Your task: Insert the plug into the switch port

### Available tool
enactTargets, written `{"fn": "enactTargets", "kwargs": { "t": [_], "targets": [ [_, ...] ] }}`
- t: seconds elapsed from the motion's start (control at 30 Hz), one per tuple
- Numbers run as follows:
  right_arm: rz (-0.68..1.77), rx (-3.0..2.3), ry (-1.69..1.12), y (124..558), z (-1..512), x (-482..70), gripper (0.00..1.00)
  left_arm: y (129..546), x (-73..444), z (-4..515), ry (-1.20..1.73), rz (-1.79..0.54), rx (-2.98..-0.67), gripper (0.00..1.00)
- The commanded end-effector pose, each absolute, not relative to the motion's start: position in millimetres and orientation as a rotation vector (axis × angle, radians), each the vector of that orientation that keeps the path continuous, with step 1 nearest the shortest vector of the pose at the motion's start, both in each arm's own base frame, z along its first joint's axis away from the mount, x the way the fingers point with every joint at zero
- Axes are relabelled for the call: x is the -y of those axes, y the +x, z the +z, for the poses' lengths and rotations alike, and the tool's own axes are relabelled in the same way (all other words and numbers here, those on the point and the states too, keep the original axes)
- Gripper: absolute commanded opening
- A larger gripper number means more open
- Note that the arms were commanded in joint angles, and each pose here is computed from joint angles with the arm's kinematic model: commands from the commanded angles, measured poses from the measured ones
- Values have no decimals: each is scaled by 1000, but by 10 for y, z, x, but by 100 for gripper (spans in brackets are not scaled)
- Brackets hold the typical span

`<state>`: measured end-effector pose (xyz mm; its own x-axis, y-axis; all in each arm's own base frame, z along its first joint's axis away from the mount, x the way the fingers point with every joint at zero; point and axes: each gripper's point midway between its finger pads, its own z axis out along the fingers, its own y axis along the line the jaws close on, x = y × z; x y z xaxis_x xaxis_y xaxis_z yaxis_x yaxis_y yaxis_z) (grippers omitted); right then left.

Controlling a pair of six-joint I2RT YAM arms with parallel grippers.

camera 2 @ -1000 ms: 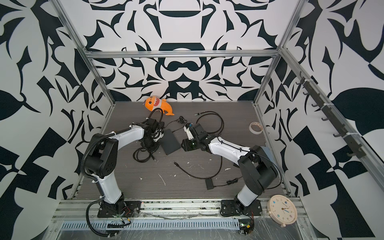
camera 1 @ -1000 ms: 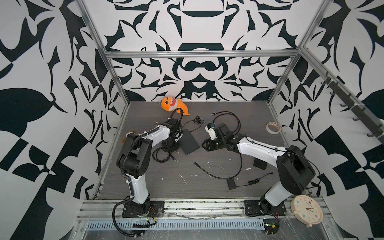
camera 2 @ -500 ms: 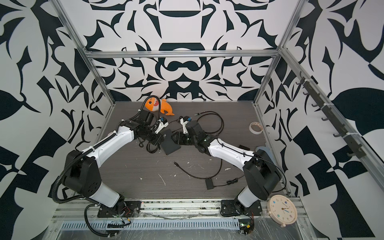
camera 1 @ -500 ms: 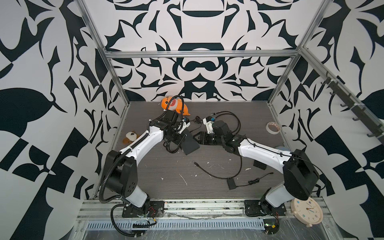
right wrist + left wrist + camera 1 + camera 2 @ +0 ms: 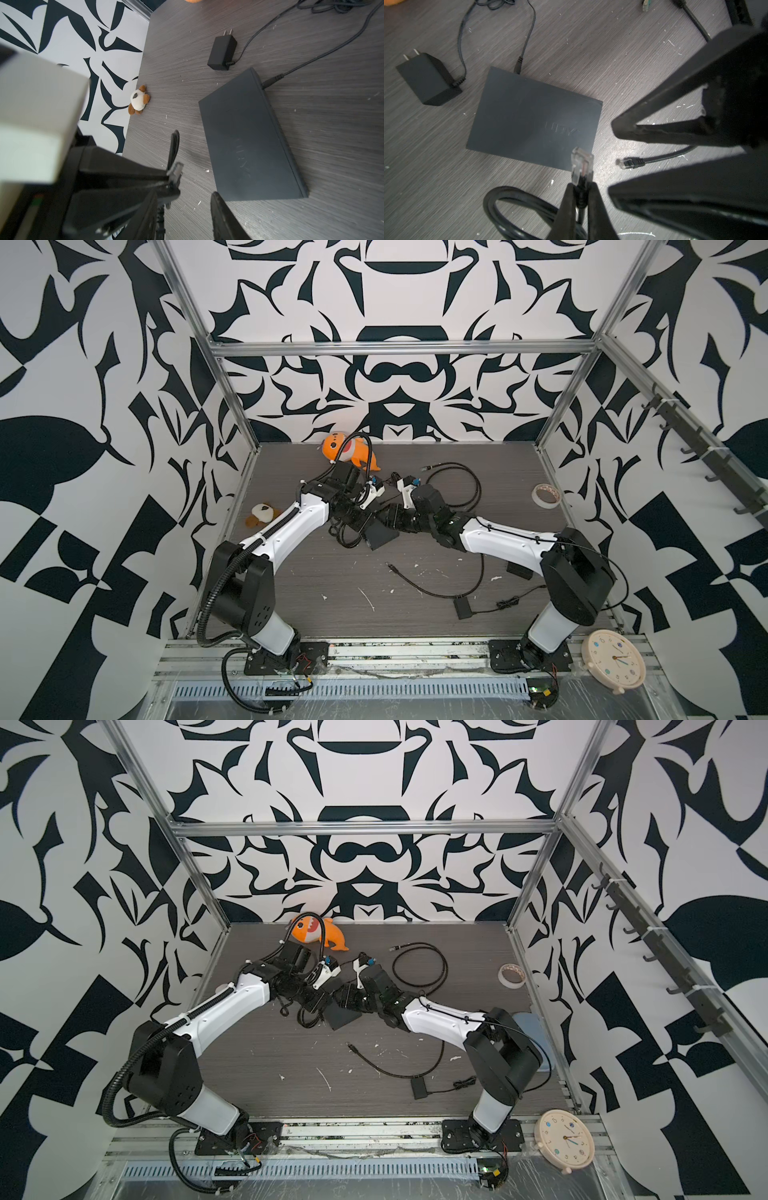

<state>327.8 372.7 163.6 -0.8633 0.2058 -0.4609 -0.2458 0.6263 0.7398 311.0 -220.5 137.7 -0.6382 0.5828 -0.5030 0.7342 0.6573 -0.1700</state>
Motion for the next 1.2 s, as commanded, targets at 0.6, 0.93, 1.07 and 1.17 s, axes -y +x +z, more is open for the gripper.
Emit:
{"fn": "enactTargets", "kwargs": {
  "t": [0.6, 0.93, 1.07, 1.17],
  "targets": [
    [1292, -2249, 3, 3432, 1822, -3940, 7, 3125, 2194, 1499, 1038, -459, -2395, 19],
    [1395, -2222, 44, 3403, 1750, -3577, 0, 3060, 2240, 1438, 941, -551, -2318, 44],
    [1439, -2211, 26, 3356, 1753, -3503, 0, 3017, 2362, 1453, 889, -677, -2265, 48],
    [1469, -2208, 4, 3326, 1767, -3486, 0, 3017, 2465, 1510, 843, -772, -2220, 49]
  ]
}}
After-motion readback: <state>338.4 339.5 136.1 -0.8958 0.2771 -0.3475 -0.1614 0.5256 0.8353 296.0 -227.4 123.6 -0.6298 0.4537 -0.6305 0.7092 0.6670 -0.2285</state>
